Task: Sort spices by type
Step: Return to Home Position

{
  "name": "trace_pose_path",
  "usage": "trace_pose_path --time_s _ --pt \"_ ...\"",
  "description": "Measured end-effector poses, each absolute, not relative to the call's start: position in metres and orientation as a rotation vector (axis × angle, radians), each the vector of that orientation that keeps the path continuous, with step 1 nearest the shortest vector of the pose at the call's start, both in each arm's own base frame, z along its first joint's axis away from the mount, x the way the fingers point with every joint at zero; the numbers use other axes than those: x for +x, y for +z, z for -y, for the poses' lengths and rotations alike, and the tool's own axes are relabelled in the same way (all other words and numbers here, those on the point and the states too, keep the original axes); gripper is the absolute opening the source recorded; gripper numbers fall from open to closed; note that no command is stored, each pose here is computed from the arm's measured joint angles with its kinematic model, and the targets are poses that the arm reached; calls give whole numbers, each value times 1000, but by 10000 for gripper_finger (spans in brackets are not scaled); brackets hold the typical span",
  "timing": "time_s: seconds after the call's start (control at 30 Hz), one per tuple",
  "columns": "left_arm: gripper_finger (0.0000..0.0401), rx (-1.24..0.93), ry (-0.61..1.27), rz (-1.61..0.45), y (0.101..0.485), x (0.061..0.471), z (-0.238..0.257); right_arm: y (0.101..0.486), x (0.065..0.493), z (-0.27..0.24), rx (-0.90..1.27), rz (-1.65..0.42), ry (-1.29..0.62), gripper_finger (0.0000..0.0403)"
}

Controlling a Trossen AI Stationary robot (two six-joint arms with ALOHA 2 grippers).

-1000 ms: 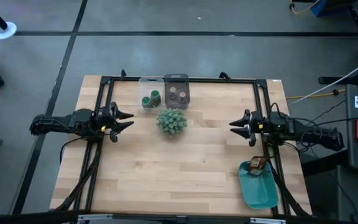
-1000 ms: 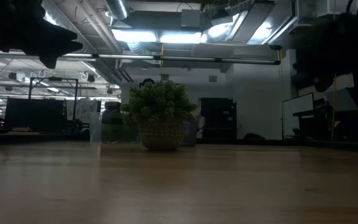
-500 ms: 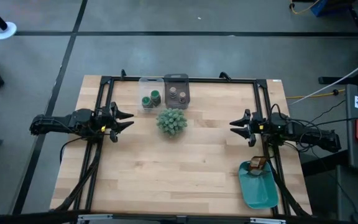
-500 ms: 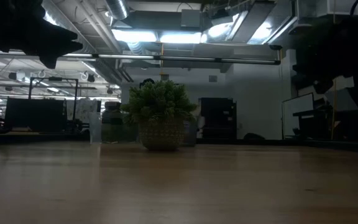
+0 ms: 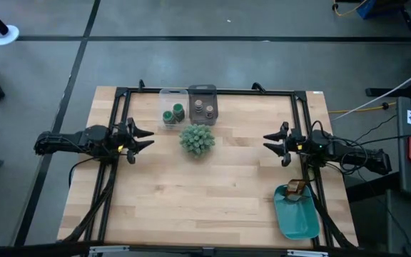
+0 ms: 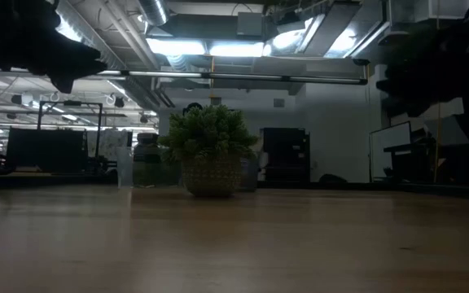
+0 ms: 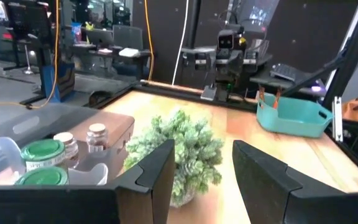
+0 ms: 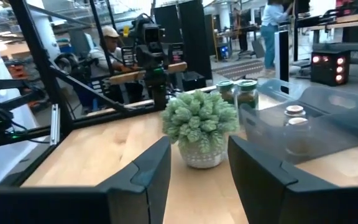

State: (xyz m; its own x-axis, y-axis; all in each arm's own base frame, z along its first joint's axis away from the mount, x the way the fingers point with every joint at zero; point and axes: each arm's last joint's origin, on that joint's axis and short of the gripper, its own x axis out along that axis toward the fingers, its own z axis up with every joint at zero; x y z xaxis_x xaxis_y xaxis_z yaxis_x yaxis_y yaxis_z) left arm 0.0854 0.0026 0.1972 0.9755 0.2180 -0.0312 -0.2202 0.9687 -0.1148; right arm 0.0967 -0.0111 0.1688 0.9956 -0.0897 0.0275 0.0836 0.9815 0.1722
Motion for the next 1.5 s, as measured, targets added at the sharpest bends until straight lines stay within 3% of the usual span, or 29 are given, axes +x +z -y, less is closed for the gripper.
trace_pose_path --time_s 0.63,1.07,1.5 --pt "148 -57 231 -241 176 82 -3 168 97 11 169 30 -94 161" --pt "148 -173 292 -169 181 83 -4 168 97 11 175 31 -93 161" --pt "148 -77 291 -86 191 84 -5 168 97 11 176 31 -93 161"
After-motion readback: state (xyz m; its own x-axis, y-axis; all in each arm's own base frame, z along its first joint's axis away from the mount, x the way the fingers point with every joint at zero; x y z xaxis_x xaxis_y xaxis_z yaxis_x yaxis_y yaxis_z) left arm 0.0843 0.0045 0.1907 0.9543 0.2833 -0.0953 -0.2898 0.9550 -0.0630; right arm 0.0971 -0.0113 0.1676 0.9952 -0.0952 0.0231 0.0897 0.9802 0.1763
